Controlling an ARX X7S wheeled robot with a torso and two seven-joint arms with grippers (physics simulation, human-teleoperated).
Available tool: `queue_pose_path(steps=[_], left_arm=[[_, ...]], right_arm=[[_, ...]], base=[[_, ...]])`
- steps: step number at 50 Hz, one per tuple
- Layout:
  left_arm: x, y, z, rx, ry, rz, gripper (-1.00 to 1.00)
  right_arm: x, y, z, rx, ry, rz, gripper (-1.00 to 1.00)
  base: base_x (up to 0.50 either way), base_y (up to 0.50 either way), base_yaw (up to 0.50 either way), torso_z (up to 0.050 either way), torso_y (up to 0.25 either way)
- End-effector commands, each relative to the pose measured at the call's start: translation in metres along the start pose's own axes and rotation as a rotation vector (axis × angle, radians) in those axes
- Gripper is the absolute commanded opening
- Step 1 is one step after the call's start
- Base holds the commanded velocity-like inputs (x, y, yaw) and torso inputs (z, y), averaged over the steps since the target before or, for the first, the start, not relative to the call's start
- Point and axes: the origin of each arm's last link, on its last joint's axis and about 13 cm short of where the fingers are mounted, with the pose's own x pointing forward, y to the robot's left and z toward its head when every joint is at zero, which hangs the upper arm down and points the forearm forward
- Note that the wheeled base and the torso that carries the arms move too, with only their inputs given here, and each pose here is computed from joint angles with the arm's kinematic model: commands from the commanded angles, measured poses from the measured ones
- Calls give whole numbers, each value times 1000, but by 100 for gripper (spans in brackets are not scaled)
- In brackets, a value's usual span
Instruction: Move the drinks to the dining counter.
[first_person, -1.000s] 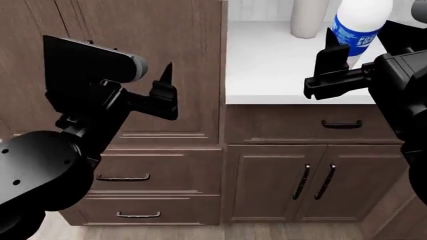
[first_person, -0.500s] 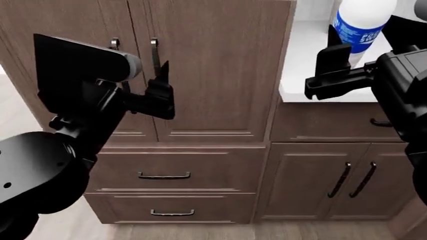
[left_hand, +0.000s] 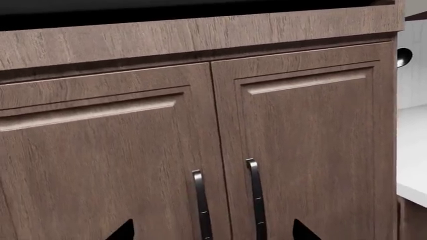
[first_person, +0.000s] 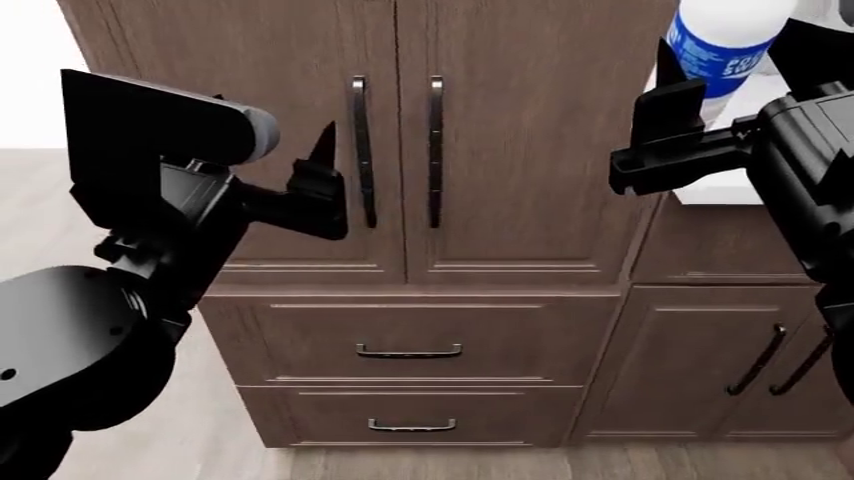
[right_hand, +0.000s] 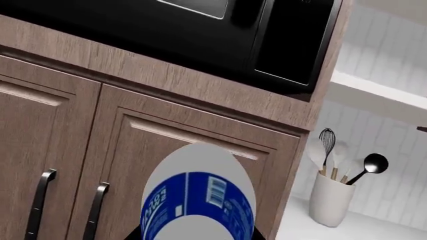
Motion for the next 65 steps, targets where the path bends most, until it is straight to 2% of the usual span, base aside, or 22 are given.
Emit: queue_pose_path(steps=[1,18,20,27,29,30,43,65], left_arm=[[1,-1,0,7,3,-3,100],[-2,2,-2,4,7,9,100],[-2,2,-2,4,6,10,100],[-2,4,-3,2,5,15,100],[-3,4,-2,0,3,17,100],[-3,5,-1,-1,1,18,100],[-2,5,-3,0,5,19,100],[-2,2,4,11,-10,13,100]], right_arm=[[-1,-3,-1,-4,-21,-19,-100],[-1,-4,2,-2,-36,-29,-100],[-3,-2,2,-38,-29,1,-100],[-4,1,2,-85,-7,3,-100],[-4,0,4,-56,-25,-3,-100],[-4,0,4,-79,-25,-6,-100],[-2,0,0,-61,-12,-9,-100],[-9,-4,2,-88,-21,-29,-100]], base=[[0,500,0,0,0],[-5,500,0,0,0],[-110,500,0,0,0],[-232,500,0,0,0],[-250,500,0,0,0],[-145,500,0,0,0],[-41,500,0,0,0],[0,500,0,0,0]])
